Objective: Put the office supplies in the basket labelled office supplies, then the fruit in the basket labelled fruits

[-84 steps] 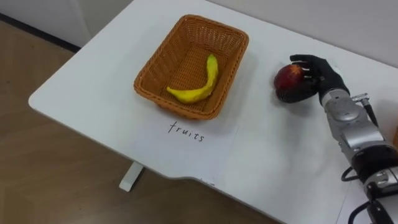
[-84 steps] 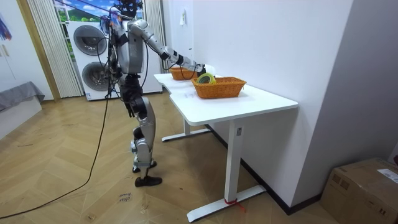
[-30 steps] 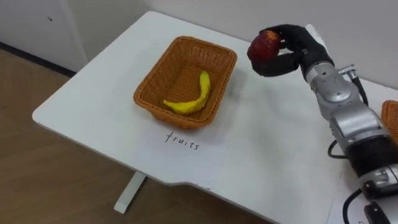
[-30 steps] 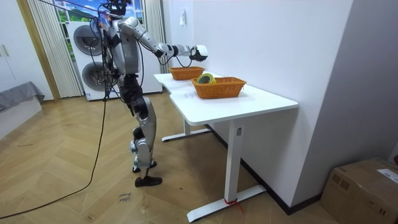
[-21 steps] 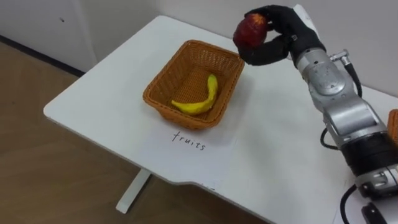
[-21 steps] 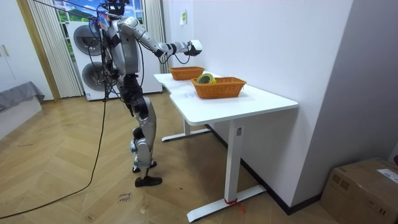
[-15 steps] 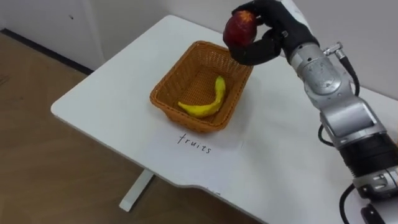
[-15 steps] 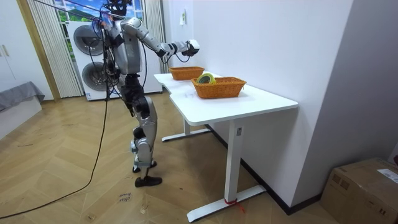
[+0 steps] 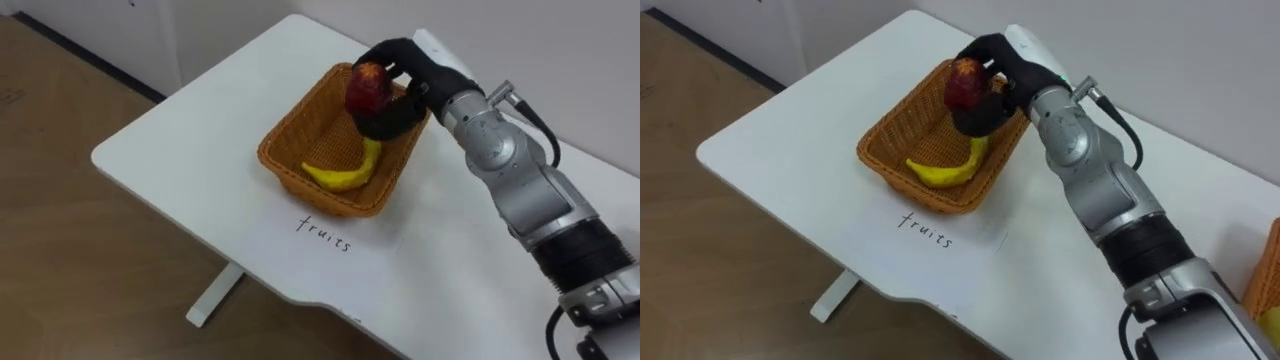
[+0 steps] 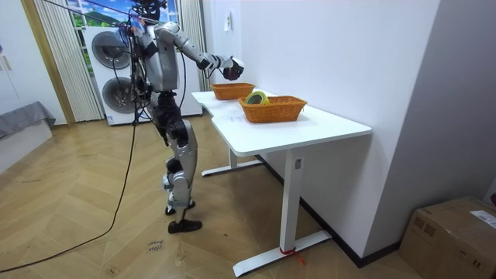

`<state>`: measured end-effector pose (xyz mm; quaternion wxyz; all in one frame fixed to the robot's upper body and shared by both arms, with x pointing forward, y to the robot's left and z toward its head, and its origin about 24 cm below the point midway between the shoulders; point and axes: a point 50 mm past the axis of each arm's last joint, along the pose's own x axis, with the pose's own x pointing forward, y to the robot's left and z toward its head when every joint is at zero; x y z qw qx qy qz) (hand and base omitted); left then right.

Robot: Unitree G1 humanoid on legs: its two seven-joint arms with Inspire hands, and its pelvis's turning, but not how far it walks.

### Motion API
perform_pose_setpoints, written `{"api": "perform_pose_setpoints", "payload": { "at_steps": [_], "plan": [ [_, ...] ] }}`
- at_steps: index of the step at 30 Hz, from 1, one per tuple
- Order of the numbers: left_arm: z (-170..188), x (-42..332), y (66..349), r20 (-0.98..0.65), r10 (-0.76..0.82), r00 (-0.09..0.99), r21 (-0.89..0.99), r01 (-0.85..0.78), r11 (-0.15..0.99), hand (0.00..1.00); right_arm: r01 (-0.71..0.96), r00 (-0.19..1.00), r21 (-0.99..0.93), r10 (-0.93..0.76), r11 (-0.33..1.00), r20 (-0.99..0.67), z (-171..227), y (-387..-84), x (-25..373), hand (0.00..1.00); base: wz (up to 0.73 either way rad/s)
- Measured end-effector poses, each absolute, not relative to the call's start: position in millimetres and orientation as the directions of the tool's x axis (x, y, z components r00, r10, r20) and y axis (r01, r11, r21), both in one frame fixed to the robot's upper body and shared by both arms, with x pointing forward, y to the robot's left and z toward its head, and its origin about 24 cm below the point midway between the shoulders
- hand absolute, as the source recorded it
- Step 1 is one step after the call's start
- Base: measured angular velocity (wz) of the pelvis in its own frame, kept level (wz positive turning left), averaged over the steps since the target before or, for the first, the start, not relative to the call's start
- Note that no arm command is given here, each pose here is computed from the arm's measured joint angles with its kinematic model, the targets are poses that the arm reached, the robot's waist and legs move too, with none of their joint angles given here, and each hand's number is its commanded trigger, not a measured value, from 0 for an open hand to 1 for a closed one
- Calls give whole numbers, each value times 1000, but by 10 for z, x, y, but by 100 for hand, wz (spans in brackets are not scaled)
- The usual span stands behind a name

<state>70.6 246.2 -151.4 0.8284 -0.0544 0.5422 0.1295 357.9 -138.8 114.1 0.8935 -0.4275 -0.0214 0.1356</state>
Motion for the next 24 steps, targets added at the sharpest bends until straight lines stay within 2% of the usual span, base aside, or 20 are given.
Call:
{"api": "perform_pose_setpoints", "payload": {
  "at_steps": [2,3,4,5,6,7,8,24],
  "plan": [
    [-1512,710,2467,-912,153,380,50,-269,962,0,-227,962,-770,261,597,-82,1135,-1390,3580,100,0],
    [-1510,712,2471,-912,149,383,46,-264,963,0,-233,961,-769,263,595,-87,1125,-1387,3580,90,0],
    [-1509,713,2475,-911,149,384,47,-263,964,0,-237,960,-769,265,593,-91,1118,-1383,3579,68,0],
    [-1507,711,2483,-911,148,384,48,-257,965,0,-246,957,-771,272,587,-99,1105,-1368,3574,41,0],
    [-1506,714,2483,-911,145,385,46,-255,966,0,-253,955,-773,278,582,-103,1094,-1352,3569,21,0],
    [-1506,718,2482,-911,143,387,44,-254,966,0,-255,954,-772,280,582,-104,1092,-1349,3568,7,0],
    [-1505,723,2481,-911,140,389,42,-252,967,0,-256,954,-772,281,582,-105,1091,-1347,3568,0,0],
    [-1501,725,2486,-910,125,394,27,-245,969,0,-263,953,-769,283,583,-112,1053,-1346,3547,0,-4]
  ]
}}
